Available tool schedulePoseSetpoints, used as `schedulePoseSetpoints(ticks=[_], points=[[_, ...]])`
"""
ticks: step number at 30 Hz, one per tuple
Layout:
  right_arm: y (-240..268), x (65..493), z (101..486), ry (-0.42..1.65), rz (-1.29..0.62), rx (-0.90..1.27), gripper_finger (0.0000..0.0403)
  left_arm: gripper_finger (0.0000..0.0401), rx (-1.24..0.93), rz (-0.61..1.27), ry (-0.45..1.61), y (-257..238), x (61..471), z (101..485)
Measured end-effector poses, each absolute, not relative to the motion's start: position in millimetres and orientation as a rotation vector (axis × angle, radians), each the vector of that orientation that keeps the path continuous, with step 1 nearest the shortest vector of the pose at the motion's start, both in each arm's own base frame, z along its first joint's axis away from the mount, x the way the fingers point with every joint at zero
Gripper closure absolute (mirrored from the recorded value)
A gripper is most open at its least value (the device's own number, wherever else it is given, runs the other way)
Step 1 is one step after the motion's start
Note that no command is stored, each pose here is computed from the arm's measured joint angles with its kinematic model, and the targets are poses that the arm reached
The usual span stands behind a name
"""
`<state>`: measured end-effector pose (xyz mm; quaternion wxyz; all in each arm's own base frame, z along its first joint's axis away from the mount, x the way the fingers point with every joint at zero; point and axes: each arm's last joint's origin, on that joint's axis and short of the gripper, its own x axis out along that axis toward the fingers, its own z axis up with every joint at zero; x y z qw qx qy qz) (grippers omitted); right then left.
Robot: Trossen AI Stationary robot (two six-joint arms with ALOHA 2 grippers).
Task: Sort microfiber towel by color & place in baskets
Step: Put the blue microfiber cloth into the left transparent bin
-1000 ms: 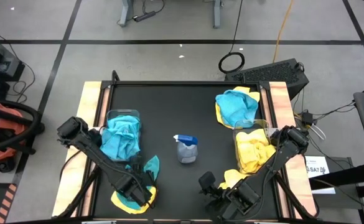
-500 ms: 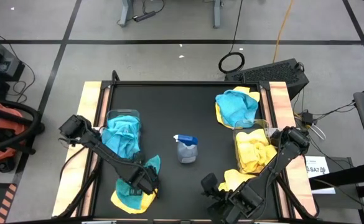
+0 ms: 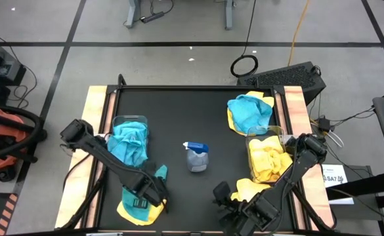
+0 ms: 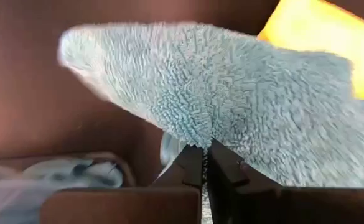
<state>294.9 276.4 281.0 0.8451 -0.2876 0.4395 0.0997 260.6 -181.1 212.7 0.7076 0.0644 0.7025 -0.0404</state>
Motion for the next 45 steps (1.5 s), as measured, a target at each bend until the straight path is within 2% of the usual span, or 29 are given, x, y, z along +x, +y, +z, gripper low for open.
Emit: schedulePoseSetpoints(ticks=[8, 13, 18, 23, 30, 36, 45], points=[[271, 300, 283, 0.87, 0.07, -0.636, 0.0206, 0.0398, 0.151, -0.043, 1.286, -183, 260, 294], [268, 307, 286, 0.819, 0.028, -0.631, 0.0206, 0.0399, 0.202, -0.104, 1.033, -191, 262, 341], [266, 319, 291, 0.73, -0.008, -0.619, 0.0206, 0.04, 0.252, -0.214, 0.822, -201, 270, 369], [261, 331, 299, 0.629, -0.103, -0.624, 0.0206, 0.04, 0.324, -0.284, 0.67, -206, 279, 380], [255, 349, 306, 0.564, -0.047, -0.573, 0.0206, 0.0401, 0.406, -0.316, 0.541, -204, 290, 389], [250, 362, 313, 0.504, 0.074, -0.519, 0.0206, 0.0401, 0.454, -0.339, 0.524, -198, 296, 390], [242, 369, 314, 0.489, 0.011, -0.531, 0.0206, 0.0401, 0.454, -0.459, 0.493, -202, 296, 392]])
